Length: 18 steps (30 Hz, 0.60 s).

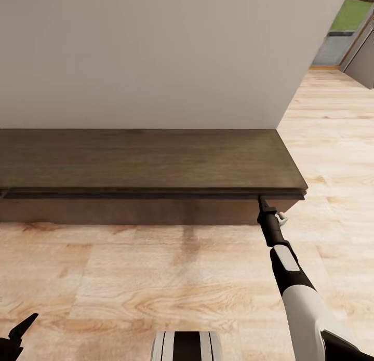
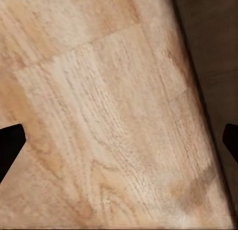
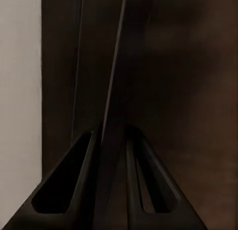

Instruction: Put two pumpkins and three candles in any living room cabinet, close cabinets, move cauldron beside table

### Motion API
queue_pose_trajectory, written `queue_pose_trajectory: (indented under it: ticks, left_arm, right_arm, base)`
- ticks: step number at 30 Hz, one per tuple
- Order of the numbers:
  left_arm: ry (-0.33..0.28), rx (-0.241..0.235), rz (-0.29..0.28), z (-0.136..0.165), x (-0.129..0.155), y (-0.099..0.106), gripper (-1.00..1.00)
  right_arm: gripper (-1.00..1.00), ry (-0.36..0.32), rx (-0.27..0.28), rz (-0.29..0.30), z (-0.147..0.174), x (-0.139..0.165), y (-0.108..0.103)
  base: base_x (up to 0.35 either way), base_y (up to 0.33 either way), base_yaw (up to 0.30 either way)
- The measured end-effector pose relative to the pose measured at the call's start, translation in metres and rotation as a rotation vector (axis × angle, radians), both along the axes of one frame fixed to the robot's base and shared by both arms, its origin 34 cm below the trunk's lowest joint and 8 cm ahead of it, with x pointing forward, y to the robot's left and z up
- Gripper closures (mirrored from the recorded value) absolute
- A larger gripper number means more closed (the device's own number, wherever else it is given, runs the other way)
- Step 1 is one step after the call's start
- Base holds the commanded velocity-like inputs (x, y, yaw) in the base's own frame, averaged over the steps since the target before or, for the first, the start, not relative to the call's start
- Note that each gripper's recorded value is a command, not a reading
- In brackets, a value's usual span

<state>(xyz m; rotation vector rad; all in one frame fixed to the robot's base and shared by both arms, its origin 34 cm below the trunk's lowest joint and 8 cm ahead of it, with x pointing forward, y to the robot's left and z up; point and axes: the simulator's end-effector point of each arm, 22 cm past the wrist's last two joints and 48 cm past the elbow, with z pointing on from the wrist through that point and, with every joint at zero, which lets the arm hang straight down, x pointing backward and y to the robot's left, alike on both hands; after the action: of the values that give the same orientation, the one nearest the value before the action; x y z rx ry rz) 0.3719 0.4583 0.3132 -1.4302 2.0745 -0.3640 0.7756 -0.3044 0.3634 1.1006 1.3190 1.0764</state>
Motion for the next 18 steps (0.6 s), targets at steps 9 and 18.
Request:
queue_pose_trajectory:
  ticks: [9, 18]
  left_arm:
    - [-0.001, 0.0, 0.003, -0.0001, -0.0005, -0.0002, -1.0]
    - [0.0, -0.002, 0.0, -0.0002, -0.0003, -0.0001, -1.0]
  right_arm:
    - [1.0, 0.0, -0.001, 0.001, 0.0004, 0.0, -0.0001]
    - [1.0, 0.001, -0.002, 0.001, -0.0001, 0.0002, -0.0002]
  base:
    - [-0.053, 0.0, 0.0]
    - [-0.207, 0.0, 0.0]
